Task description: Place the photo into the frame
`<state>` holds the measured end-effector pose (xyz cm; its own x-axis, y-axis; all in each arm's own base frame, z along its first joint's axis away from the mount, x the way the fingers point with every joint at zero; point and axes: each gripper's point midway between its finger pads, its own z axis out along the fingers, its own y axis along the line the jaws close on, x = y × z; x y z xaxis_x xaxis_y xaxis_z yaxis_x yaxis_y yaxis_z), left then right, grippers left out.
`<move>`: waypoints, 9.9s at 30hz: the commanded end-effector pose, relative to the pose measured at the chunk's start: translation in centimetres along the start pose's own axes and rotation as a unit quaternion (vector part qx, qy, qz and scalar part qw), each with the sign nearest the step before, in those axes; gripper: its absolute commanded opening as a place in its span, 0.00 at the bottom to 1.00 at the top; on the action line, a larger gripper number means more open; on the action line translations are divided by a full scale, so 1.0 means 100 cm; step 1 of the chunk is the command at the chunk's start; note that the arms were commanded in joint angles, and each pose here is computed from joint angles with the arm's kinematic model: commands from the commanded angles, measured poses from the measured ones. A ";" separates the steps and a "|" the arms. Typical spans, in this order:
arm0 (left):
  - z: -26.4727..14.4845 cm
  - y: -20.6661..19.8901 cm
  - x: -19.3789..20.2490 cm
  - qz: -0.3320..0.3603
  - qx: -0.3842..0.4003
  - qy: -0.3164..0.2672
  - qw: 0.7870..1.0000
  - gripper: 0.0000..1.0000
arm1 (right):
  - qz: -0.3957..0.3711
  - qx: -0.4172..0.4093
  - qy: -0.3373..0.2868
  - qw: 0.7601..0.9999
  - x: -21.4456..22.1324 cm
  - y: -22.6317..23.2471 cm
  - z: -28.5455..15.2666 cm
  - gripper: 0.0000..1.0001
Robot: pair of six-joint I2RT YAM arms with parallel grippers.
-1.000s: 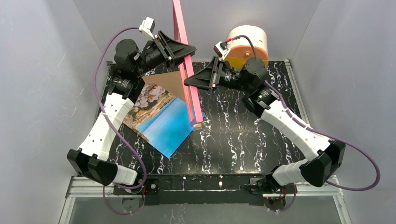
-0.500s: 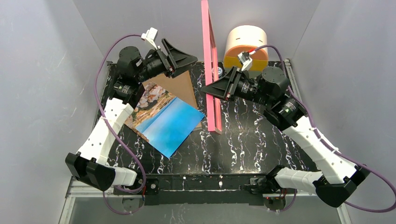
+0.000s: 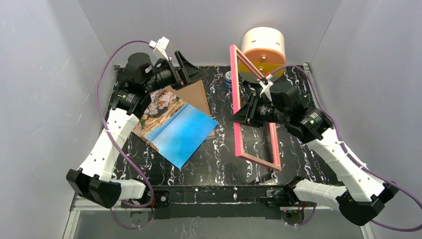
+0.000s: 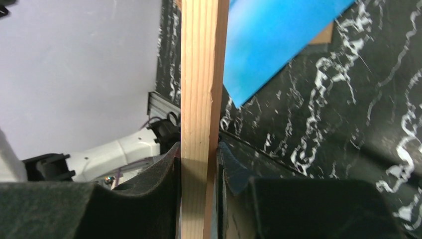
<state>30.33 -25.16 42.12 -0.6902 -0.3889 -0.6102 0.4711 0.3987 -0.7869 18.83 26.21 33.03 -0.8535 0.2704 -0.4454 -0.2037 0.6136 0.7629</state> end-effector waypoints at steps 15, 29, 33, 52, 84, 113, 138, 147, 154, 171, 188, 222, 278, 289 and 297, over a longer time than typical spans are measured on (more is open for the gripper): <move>-0.019 0.082 0.022 0.040 -0.171 0.000 0.984 0.97 | -0.014 0.139 0.121 0.983 0.076 -0.136 0.077 0.01; -0.042 0.205 0.076 0.033 -0.350 0.049 0.935 0.97 | 0.002 0.197 0.246 0.949 0.125 -0.190 0.153 0.10; -0.053 0.238 0.097 0.019 -0.387 0.076 0.919 0.96 | 0.009 0.192 0.267 0.944 0.131 -0.181 0.162 0.22; -0.089 0.300 0.141 -0.048 -0.445 0.127 0.885 0.86 | -0.038 0.218 0.160 0.962 0.050 -0.151 0.221 0.62; -0.094 0.354 0.121 -0.075 -0.477 0.132 0.866 0.70 | -0.066 0.147 0.268 0.950 0.023 -0.193 0.273 0.63; -0.061 0.359 0.102 -0.072 -0.429 0.136 0.890 0.71 | -0.001 0.123 0.354 0.927 0.108 -0.159 0.239 0.42; 0.032 0.343 0.091 -0.128 -0.254 0.104 0.953 0.46 | 0.019 0.098 0.164 0.981 0.062 -0.155 0.210 0.57; 0.028 0.380 0.103 -0.100 -0.329 0.114 0.932 0.34 | 0.045 0.165 0.211 0.962 0.071 -0.183 0.226 0.55; 0.010 0.400 0.129 -0.102 -0.376 0.155 0.908 0.30 | 0.066 0.184 0.238 0.951 0.083 -0.195 0.232 0.56; -0.016 0.423 0.169 -0.142 -0.435 0.209 0.864 0.25 | 0.075 0.027 0.200 0.976 0.064 -0.152 0.246 0.52; -0.014 0.420 0.175 -0.149 -0.421 0.219 0.868 0.24 | 0.103 -0.069 0.169 0.978 0.027 -0.143 0.285 0.50; -0.020 0.315 0.037 -0.040 -0.398 0.095 0.912 0.51 | 0.029 -0.133 -0.020 0.991 -0.080 -0.059 0.258 0.01; 0.086 0.272 0.226 -0.037 -0.264 0.232 0.935 0.72 | -0.040 0.119 -0.263 0.956 -0.128 0.003 -0.146 0.01; 0.107 0.283 0.271 -0.007 -0.294 0.273 0.916 0.67 | -0.058 0.237 -0.167 0.955 -0.082 -0.055 -0.149 0.01; 0.096 0.311 0.286 0.031 -0.382 0.284 0.879 0.38 | -0.046 0.233 -0.154 0.959 -0.077 -0.060 -0.137 0.01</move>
<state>31.52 -34.54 2.84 -0.9275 0.0069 -0.3737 0.2084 0.8395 -0.5017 19.72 10.06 37.82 -0.6695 0.3511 -0.6546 0.0443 0.8986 0.4366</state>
